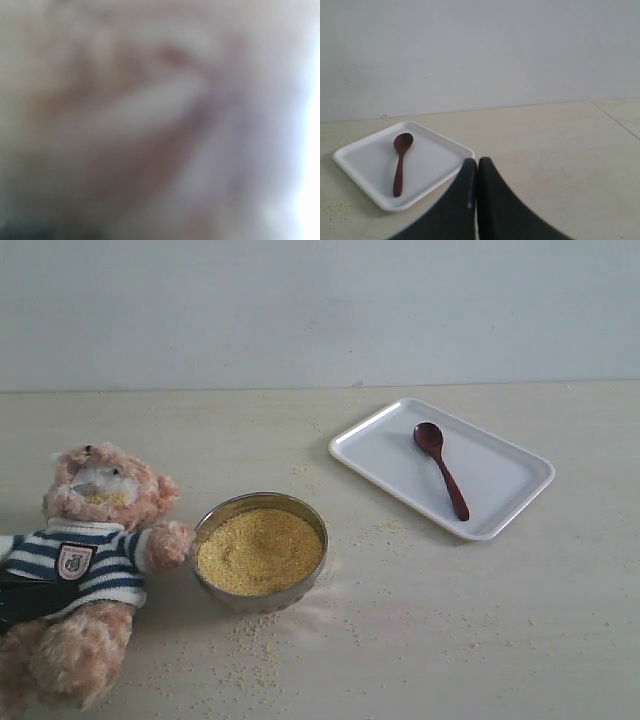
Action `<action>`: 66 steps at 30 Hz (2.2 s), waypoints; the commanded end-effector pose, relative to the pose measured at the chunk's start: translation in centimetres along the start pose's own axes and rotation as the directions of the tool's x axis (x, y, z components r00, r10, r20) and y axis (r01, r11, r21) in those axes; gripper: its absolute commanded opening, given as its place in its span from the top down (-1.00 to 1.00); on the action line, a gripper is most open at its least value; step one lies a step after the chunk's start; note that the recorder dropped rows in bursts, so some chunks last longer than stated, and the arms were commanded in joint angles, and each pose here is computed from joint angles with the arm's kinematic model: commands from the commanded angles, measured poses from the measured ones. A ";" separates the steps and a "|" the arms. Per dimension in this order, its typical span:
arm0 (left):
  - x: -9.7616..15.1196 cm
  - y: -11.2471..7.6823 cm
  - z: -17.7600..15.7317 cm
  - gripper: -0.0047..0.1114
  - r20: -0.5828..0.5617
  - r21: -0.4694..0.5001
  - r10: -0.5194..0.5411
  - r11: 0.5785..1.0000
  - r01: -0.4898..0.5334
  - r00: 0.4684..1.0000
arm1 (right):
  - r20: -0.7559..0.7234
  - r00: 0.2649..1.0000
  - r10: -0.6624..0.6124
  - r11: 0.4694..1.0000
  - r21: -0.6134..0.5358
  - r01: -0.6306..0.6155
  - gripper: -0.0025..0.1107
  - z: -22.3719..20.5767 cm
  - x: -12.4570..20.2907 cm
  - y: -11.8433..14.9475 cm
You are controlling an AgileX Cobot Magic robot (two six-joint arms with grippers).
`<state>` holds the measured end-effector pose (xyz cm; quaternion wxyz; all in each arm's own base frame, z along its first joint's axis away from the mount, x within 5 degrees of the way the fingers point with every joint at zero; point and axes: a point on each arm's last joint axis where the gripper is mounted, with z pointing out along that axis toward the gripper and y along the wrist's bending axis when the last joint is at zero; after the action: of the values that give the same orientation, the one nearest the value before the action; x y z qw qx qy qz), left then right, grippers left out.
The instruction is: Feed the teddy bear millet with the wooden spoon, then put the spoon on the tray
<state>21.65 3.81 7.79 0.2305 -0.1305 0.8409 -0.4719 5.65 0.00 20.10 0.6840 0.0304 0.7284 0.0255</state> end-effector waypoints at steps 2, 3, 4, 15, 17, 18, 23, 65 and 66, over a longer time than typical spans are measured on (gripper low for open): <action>-0.3 0.7 -0.6 0.83 0.044 -0.042 -0.019 0.999 0.020 0.999 | 0.005 1.000 -0.002 1.000 0.007 0.002 0.96 0.0 0.1 0.0; -0.4 0.7 -0.6 0.83 0.050 -0.037 -0.021 0.999 0.023 0.999 | 0.005 1.000 -0.002 1.000 0.007 0.002 0.96 0.0 0.1 0.0; -0.4 0.7 -0.6 0.83 0.050 -0.037 -0.021 0.999 0.023 0.999 | 0.005 1.000 -0.002 1.000 0.007 0.002 0.96 0.0 0.1 0.0; -0.7 0.7 -0.6 0.14 0.081 -0.043 -0.041 0.998 0.045 0.996 | 0.005 1.000 -0.002 1.000 0.007 0.002 0.96 0.0 0.1 0.0; -0.7 0.8 -0.6 -0.24 0.087 -0.044 -0.064 0.997 0.068 0.994 | 0.005 1.000 -0.002 1.000 0.007 0.002 0.96 0.0 0.1 0.0; -0.7 0.8 -0.7 -0.34 0.087 -0.048 -0.078 0.995 0.082 0.993 | 0.005 1.000 -0.002 1.000 0.007 0.002 0.96 0.0 0.1 0.0; -0.7 0.6 -0.7 -0.34 0.082 -0.035 -0.095 0.995 0.098 0.992 | 0.005 1.000 -0.002 1.000 0.007 0.002 0.96 0.0 0.1 0.0; -1.7 -14.6 -10.0 0.83 0.460 -0.056 0.340 0.933 -0.356 0.820 | 0.005 1.000 -0.002 1.000 0.007 0.002 0.96 0.0 0.1 0.0; -1.6 -14.8 -10.1 0.83 0.462 -0.060 0.349 0.930 -0.364 0.815 | 0.005 1.000 -0.002 1.000 0.007 0.002 0.96 0.0 0.1 0.0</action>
<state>18.12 4.43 24.67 0.5006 -0.0800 0.7704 -0.3866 5.65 0.00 20.10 0.6840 0.0304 0.7284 0.0255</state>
